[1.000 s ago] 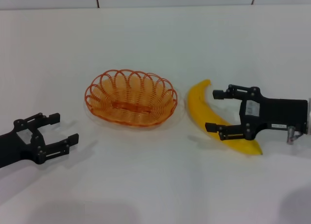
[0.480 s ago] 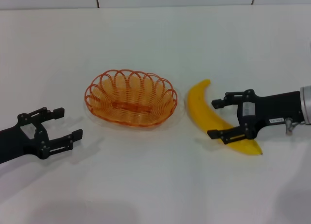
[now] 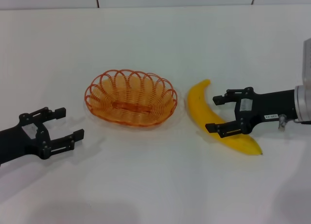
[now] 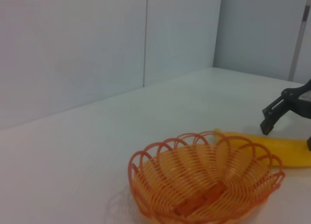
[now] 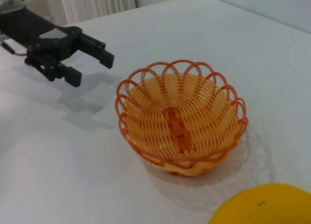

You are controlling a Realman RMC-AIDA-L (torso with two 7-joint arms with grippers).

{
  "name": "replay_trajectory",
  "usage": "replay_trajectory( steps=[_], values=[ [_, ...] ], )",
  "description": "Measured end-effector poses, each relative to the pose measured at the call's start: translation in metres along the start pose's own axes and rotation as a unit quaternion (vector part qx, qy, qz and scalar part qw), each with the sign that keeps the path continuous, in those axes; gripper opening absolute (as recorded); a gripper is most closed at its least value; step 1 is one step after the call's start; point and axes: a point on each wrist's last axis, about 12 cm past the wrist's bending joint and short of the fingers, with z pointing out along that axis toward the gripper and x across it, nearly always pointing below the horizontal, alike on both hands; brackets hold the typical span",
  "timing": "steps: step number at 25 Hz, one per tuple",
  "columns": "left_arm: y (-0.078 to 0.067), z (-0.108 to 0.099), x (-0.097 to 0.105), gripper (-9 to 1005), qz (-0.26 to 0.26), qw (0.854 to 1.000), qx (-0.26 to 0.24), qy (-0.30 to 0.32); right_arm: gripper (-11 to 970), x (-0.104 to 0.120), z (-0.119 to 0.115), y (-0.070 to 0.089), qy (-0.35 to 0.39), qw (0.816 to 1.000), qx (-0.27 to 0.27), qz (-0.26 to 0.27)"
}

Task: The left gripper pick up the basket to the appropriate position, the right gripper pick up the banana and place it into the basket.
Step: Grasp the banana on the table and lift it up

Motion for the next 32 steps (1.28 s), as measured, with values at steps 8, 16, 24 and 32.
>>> replay_trajectory(
  steps=[8, 16, 24, 32],
  values=[
    [0.000, 0.000, 0.000, 805, -0.001, 1.000, 0.000, 0.000, 880, 0.000, 0.016, 0.001, 0.002, 1.000, -0.003, 0.031],
    [-0.001, 0.000, 0.000, 805, -0.001, 1.000, 0.004, -0.003, 879, -0.004, 0.018, -0.001, -0.001, 0.998, 0.000, 0.061],
    [-0.001, 0.000, -0.001, 804, -0.001, 1.000, 0.006, -0.004, 877, -0.001, 0.019, -0.004, 0.009, 0.998, 0.016, 0.066],
    [-0.002, -0.001, 0.000, 803, -0.001, 1.000, 0.007, -0.003, 819, 0.001, 0.016, -0.004, 0.010, 0.998, 0.018, 0.064]
  ],
)
